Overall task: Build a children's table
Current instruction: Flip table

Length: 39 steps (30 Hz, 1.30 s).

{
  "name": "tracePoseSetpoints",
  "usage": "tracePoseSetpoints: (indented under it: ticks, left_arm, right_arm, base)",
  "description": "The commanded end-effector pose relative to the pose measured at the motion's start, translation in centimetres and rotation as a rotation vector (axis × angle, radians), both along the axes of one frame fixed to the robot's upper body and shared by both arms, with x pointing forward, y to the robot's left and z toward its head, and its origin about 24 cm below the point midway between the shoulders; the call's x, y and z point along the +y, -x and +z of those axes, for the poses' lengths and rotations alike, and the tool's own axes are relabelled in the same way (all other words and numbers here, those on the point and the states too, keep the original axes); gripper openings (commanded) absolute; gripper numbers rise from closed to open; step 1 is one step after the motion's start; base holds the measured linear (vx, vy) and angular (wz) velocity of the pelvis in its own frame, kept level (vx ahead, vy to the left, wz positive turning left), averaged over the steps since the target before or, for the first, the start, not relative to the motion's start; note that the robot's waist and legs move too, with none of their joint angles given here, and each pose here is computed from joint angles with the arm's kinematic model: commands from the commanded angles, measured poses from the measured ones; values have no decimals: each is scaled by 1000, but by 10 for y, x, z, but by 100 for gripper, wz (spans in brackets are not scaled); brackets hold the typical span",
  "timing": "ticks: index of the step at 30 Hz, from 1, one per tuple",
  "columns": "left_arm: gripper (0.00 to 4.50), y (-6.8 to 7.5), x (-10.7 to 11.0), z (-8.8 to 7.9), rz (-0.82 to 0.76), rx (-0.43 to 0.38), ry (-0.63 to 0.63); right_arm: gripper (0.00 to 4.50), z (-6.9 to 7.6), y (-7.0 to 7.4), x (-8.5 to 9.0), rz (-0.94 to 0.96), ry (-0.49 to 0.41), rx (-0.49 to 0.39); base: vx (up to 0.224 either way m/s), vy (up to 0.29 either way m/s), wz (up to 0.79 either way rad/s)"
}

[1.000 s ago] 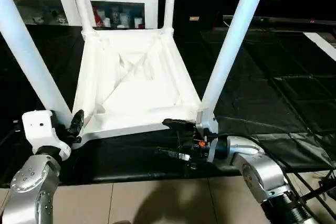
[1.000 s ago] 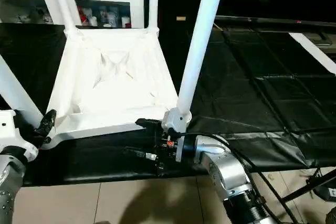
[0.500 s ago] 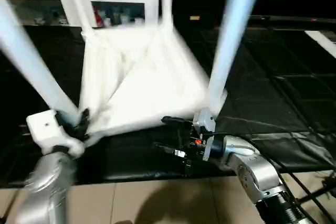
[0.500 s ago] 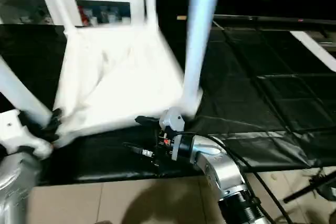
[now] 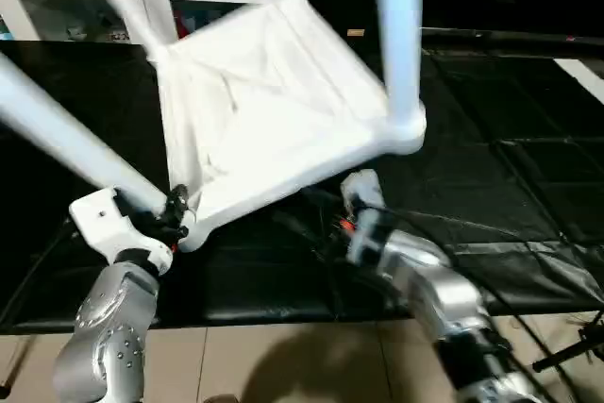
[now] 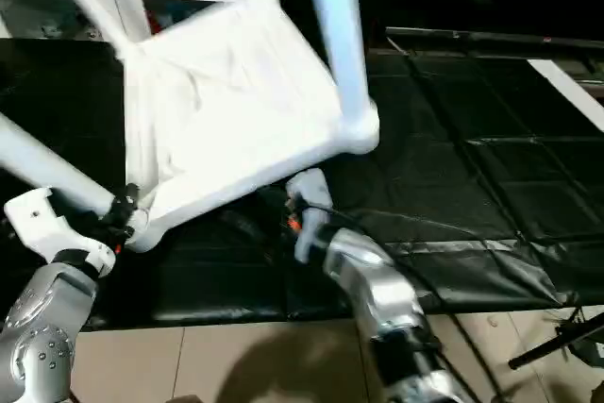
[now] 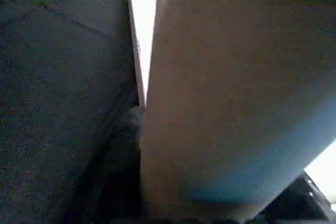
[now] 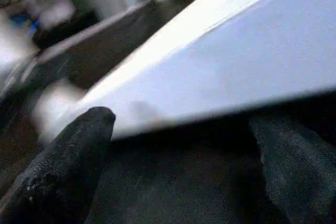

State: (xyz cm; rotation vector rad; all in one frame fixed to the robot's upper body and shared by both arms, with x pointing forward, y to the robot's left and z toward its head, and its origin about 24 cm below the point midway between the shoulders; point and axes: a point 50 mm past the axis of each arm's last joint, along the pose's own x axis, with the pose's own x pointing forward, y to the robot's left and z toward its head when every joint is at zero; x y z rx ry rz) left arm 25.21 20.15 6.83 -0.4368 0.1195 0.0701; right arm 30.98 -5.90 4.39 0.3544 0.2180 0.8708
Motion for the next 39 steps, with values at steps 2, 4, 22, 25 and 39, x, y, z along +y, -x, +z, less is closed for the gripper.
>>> tracePoseSetpoints:
  ticks: [2, 4, 22, 25, 39]
  left_arm:
    - [213, -8, -25, 12, -111, -69, 113]
    - [213, -9, -25, 13, -112, -69, 111]
    - [213, -16, -47, 14, -171, -70, 97]
    - [213, -15, -47, 15, -170, -71, 95]
    - [213, -16, -56, 14, -208, -60, 19]
  right_arm:
    - [450, 7, -15, 0, -109, -67, 43]
    - [450, 8, -18, 1, -136, -82, 61]
    - [394, 43, -47, 41, -202, -644, 337]
    - [365, 43, -49, 43, -223, -658, 367]
    - [241, 43, -56, 42, -248, -683, 410]
  base:
    - [0, 0, 0]
    - [0, 0, 0]
    - [0, 0, 0]
    - [0, 0, 0]
    - [0, 0, 0]
